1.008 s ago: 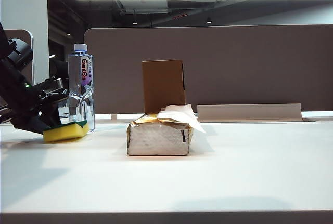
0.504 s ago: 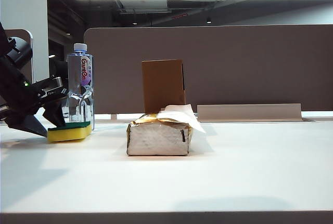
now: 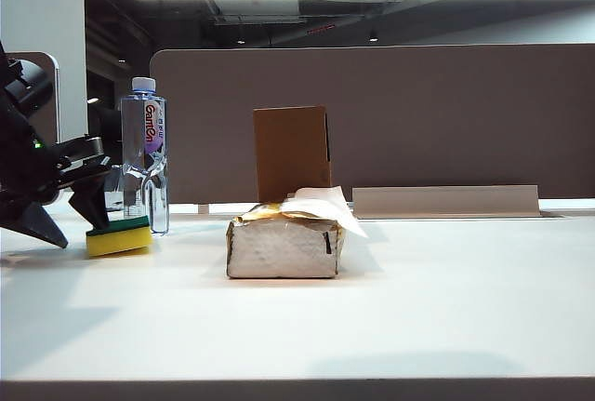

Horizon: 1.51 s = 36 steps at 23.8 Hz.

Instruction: Move the sponge from right to left to wipe the table, avoiding obstacles on the table, and finally reaching the bottle of mineral water.

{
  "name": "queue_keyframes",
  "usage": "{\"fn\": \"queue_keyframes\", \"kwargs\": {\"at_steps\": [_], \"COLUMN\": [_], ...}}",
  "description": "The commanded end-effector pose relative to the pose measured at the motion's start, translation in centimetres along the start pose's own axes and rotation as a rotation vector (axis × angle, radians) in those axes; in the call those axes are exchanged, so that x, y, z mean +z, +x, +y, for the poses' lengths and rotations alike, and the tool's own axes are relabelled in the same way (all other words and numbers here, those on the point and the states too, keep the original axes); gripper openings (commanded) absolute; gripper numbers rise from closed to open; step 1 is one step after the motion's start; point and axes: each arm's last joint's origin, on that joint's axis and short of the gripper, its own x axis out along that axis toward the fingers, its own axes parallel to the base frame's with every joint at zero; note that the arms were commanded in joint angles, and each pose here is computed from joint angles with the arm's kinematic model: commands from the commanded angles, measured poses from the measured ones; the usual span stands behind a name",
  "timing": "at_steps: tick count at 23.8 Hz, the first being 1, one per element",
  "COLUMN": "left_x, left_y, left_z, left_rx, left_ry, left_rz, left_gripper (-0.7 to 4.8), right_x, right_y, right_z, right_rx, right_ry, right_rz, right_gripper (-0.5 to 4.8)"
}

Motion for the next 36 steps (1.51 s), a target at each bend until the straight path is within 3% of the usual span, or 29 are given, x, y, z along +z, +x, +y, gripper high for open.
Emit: {"fn": "queue_keyframes", "kwargs": {"at_steps": [1, 15, 22, 28, 36], "left_x": [-0.3, 3.1, 5.7, 6.0, 4.3], "left_y": [-0.5, -4.4, -10.3, -17.7, -27.8], "left_z": [-0.1, -1.4, -3.3, -6.0, -9.7], "left_rx": [0.016, -0.021, -0.020, -0.030, -0.029], "left_ry": [-0.011, 0.037, 0.094, 0.158, 0.251], "left_rz": [0.024, -0.113, -0.211, -0.358, -0.590], "left_gripper": [3.45, 3.45, 3.44, 3.41, 3.41], "right_x": [0.1, 0.0, 0.2, 0.7, 1.7], "right_y": [-0.1, -0.1, -0.1, -0.1, -0.3], "right_z": [0.1, 0.1, 0.2, 0.3, -0.1], "right_rx": [0.007, 0.006, 0.008, 0.009, -0.228], "right_ry": [-0.007, -0.005, -0.033, -0.071, -0.229], "right_rz": [-0.008, -0.004, -0.024, -0.068, -0.204], "right_gripper": [2.63, 2.64, 2.64, 2.64, 2.64]}}
